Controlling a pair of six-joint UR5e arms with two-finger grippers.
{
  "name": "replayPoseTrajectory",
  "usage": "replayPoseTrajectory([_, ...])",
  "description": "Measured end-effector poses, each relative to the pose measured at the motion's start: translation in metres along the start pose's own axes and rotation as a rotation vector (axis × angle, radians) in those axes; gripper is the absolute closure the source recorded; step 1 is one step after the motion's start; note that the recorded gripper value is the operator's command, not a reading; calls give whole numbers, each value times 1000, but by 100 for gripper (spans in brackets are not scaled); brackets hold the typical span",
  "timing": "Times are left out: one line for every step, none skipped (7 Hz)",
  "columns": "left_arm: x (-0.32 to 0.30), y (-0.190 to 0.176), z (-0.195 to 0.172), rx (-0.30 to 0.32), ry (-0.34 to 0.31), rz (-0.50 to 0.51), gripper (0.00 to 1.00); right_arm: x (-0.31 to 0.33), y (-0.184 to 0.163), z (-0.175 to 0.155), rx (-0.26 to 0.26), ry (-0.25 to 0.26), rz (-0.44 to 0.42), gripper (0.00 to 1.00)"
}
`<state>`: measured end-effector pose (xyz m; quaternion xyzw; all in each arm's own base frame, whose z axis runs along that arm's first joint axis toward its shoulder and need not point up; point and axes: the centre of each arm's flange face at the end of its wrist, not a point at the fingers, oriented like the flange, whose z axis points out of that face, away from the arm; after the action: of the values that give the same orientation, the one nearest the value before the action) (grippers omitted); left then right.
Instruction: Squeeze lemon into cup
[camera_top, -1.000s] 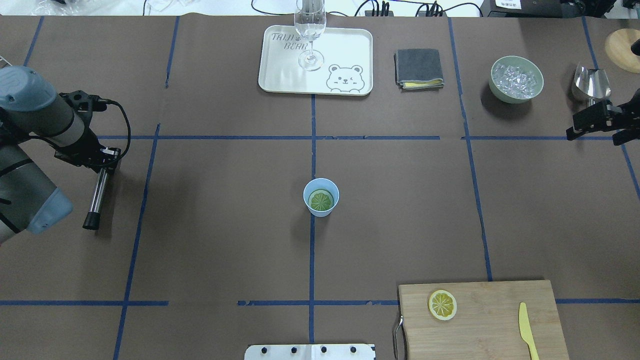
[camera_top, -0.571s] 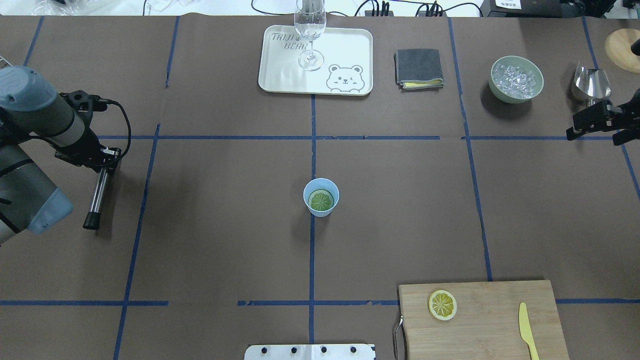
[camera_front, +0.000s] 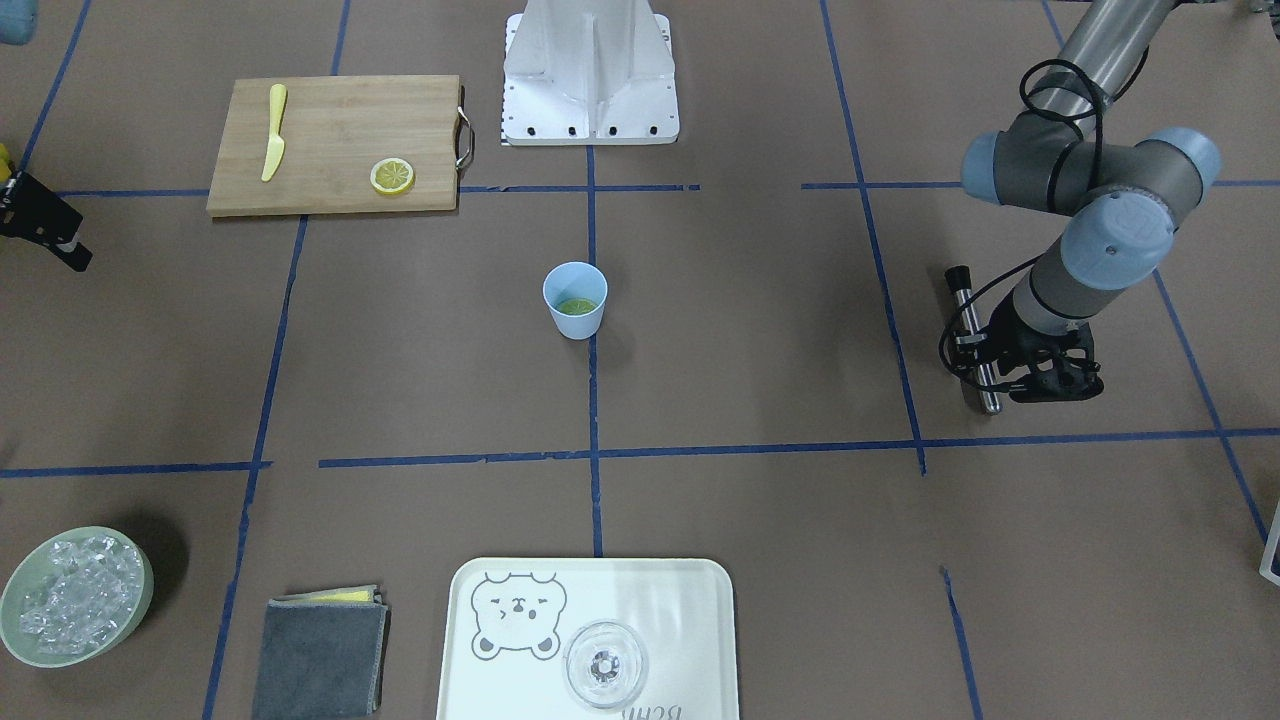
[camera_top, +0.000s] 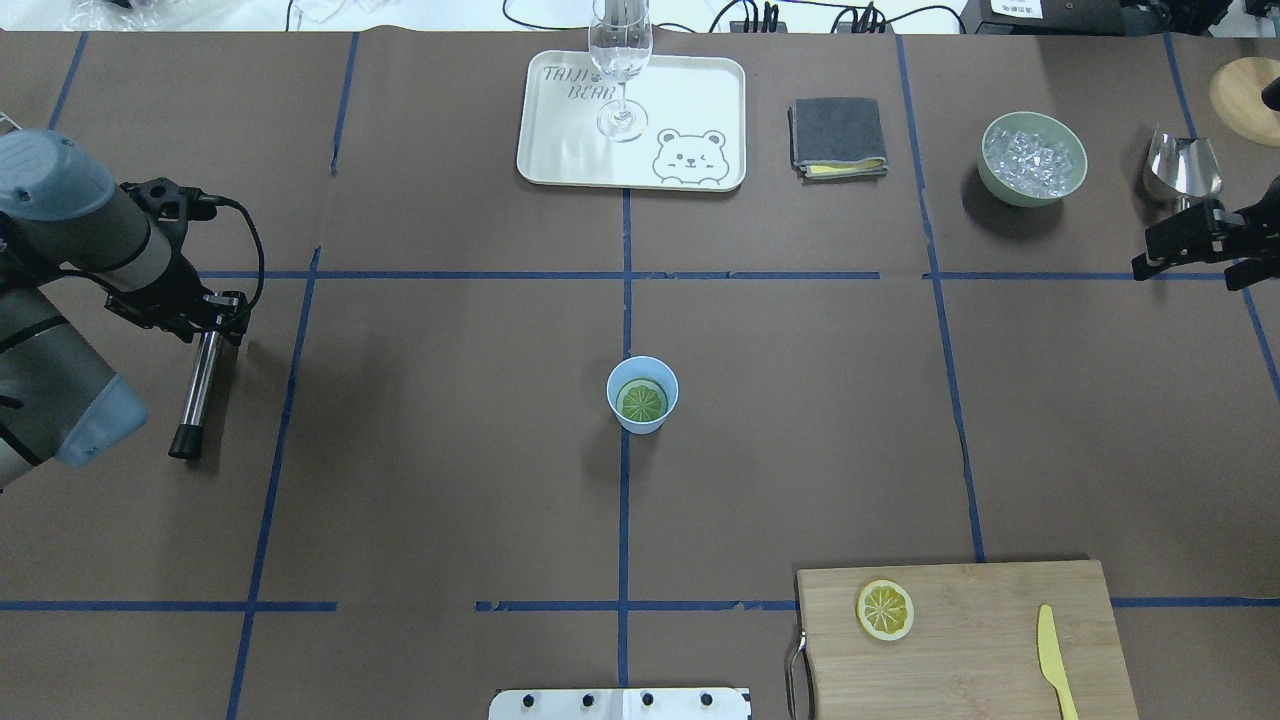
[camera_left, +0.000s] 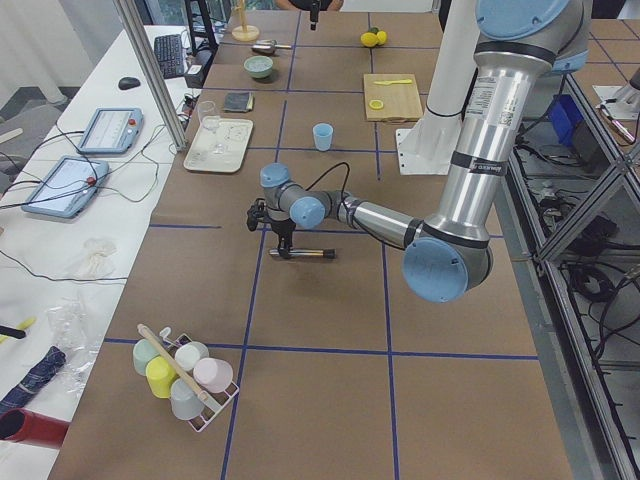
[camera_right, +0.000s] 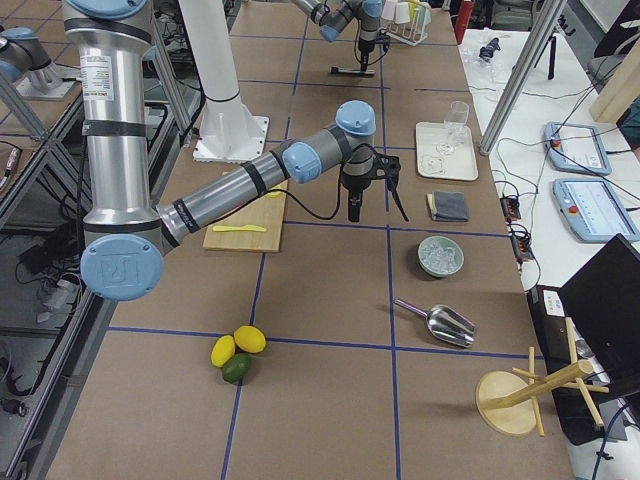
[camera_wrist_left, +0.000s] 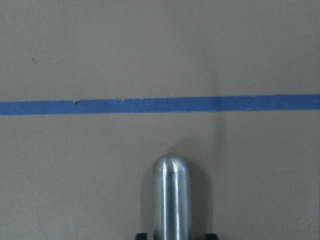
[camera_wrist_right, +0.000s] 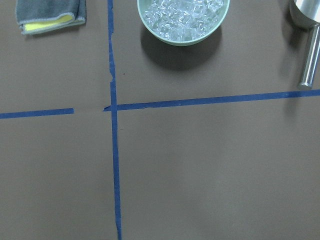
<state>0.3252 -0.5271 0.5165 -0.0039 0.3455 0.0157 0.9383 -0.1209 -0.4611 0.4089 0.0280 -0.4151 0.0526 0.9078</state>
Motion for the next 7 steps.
replayPoseTrajectory([3,1,-6,6,6,6,0,0,0,0,0,-1,0,0])
replayPoseTrajectory([8,2,-20,22,18,22,0,1,-1,-2,4,-1,0,0])
replayPoseTrajectory([10,0,-47,50,31,54,0,6,-4,-2,7,4,-12,0])
replayPoseTrajectory([-4,-8,-85,97,43,81,0,17,-9,1,7,17,-41,0])
replayPoseTrajectory([-35,-15,-130,148,73,78,0,43,-21,8,-2,41,-76,0])
replayPoseTrajectory([-77,-14,-164,177,107,81,0,76,-34,14,-14,62,-113,0])
replayPoseTrajectory([-131,-9,-187,201,110,117,0,113,-45,16,-23,78,-144,0])
